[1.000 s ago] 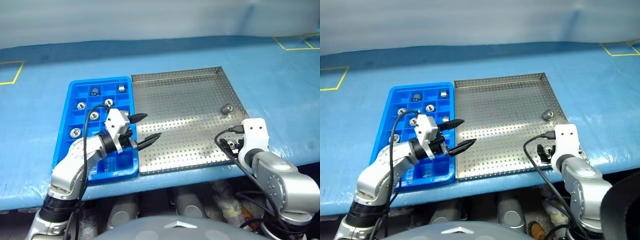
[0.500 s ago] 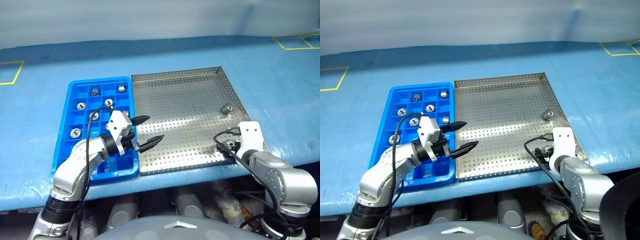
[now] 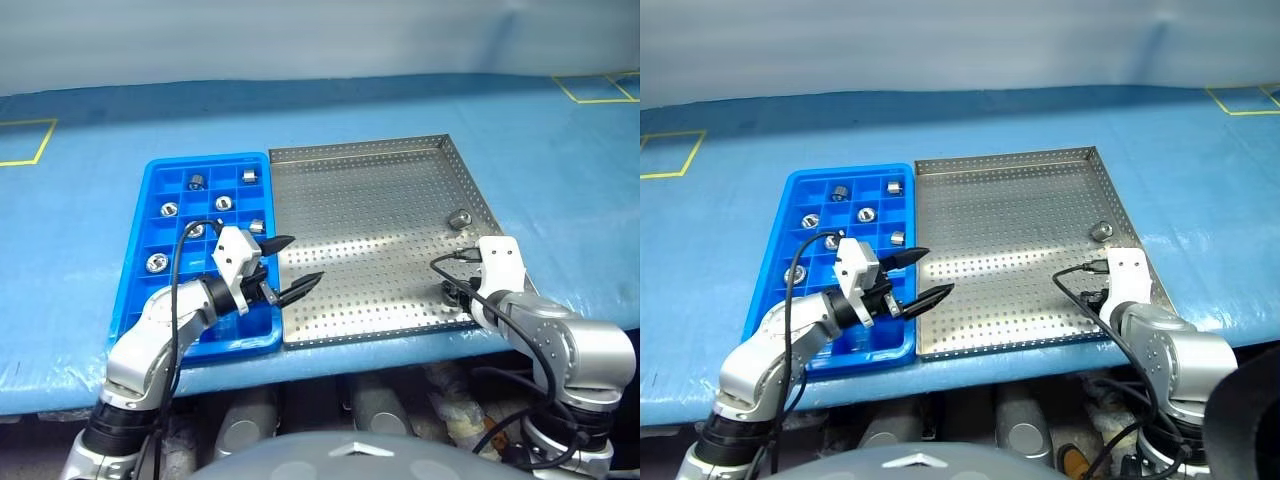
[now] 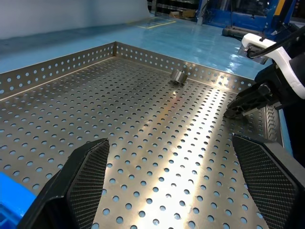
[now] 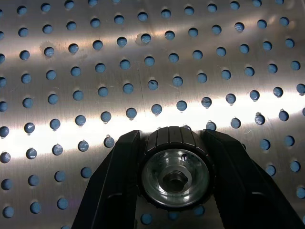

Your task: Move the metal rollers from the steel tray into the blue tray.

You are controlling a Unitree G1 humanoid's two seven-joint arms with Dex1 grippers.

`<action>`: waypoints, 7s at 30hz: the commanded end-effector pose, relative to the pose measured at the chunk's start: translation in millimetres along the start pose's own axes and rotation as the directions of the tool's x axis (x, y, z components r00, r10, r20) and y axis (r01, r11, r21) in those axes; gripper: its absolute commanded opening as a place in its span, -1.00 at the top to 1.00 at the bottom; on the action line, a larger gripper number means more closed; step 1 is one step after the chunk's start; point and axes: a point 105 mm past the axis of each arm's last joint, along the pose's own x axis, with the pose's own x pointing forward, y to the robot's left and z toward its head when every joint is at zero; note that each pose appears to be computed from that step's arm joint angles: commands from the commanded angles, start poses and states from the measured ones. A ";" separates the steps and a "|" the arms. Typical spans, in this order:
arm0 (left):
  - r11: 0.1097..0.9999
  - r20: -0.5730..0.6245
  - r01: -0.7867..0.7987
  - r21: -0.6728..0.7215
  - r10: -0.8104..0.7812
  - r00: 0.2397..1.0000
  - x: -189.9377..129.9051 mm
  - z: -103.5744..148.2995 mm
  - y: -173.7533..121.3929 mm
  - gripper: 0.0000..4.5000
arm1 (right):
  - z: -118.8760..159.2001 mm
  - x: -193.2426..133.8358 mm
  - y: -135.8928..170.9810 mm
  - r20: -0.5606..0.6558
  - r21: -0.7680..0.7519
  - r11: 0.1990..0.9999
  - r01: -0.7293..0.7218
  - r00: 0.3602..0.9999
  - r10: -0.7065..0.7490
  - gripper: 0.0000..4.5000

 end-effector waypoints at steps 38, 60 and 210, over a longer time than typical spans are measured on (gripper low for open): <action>0.856 0.168 -0.514 0.054 0.500 0.850 -133.1 23.8 26.2 -1.00 | 41.8 -30.5 279.4 0.081 -0.612 0.499 -0.614 0.579 0.811 0.22; 0.938 0.176 -0.340 0.069 0.324 0.930 -91.4 33.5 34.2 -1.00 | 111.0 -1.0 176.0 0.483 -0.201 0.958 -0.204 0.831 0.278 -0.99; 0.930 0.192 -0.354 0.093 0.332 0.923 -89.1 30.5 38.9 -1.00 | 80.0 -44.3 153.7 0.569 -0.548 0.731 -0.406 0.460 0.682 -0.86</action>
